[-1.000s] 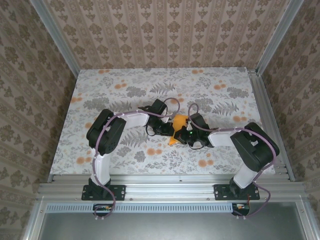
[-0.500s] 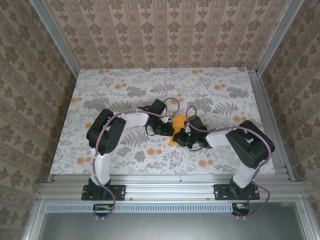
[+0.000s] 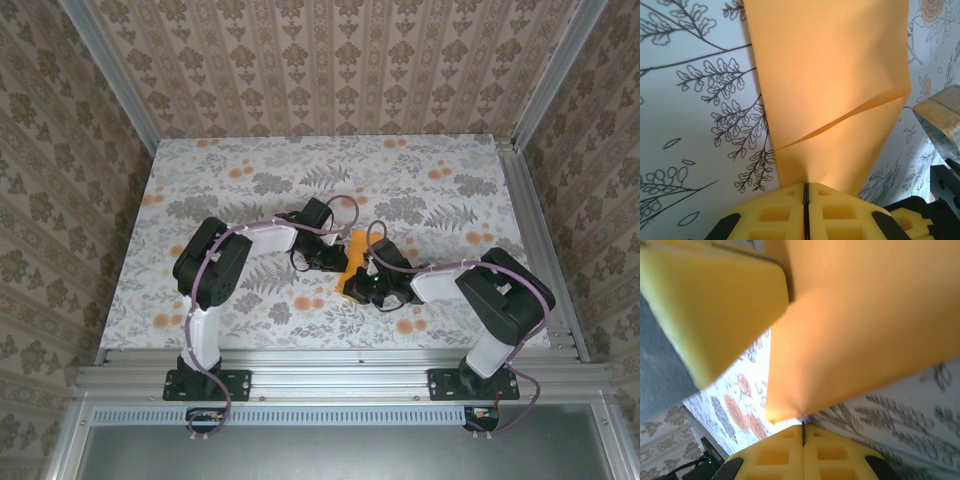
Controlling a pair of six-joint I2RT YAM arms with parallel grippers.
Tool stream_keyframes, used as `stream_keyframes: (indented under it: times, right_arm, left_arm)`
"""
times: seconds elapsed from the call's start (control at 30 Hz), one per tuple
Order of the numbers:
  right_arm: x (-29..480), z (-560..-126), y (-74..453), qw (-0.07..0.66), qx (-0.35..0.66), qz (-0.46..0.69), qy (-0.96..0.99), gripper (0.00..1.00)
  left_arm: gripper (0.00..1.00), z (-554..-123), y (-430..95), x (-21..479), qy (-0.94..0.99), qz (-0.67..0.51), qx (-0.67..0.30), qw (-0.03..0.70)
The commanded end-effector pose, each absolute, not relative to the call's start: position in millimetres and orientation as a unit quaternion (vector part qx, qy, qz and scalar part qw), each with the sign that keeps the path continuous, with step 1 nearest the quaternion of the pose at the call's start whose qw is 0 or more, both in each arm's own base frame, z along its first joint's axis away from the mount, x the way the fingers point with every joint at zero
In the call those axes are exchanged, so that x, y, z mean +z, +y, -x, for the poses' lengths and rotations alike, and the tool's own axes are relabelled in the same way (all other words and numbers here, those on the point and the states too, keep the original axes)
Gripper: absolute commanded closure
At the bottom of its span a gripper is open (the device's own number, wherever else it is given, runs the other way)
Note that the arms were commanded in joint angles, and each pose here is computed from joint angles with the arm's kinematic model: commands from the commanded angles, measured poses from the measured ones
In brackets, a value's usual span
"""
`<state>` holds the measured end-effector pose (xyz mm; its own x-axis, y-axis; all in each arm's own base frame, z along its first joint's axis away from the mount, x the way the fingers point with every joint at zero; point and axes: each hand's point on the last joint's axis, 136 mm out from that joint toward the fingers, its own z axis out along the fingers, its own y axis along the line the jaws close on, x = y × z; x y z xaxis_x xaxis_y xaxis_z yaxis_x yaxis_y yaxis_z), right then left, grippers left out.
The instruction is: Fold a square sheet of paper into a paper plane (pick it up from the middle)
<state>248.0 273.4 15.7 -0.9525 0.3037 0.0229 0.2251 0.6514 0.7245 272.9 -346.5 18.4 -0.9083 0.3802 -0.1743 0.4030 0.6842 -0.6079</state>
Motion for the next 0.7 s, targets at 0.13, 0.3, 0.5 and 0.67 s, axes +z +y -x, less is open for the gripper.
stream_keyframes:
  times: [0.13, 0.3, 0.5, 0.67]
  right_arm:
    - [49, -271, 274, 0.113, 0.431, -0.191, 0.875, 0.93]
    - [44, -278, 278, 0.115, 0.440, -0.211, 0.866, 0.93]
    - [30, -279, 283, 0.102, 0.436, -0.220, 0.867, 0.93]
    - [20, -276, 286, 0.093, 0.430, -0.223, 0.870, 0.93]
  left_arm:
    - [0.91, -255, -308, -35, 0.946, -0.196, -0.256, -0.035]
    - [0.91, -254, -308, -36, 0.945, -0.195, -0.260, -0.035]
    - [0.91, -254, -307, -37, 0.945, -0.194, -0.262, -0.035]
    - [0.91, -253, -305, -39, 0.945, -0.191, -0.263, -0.036]
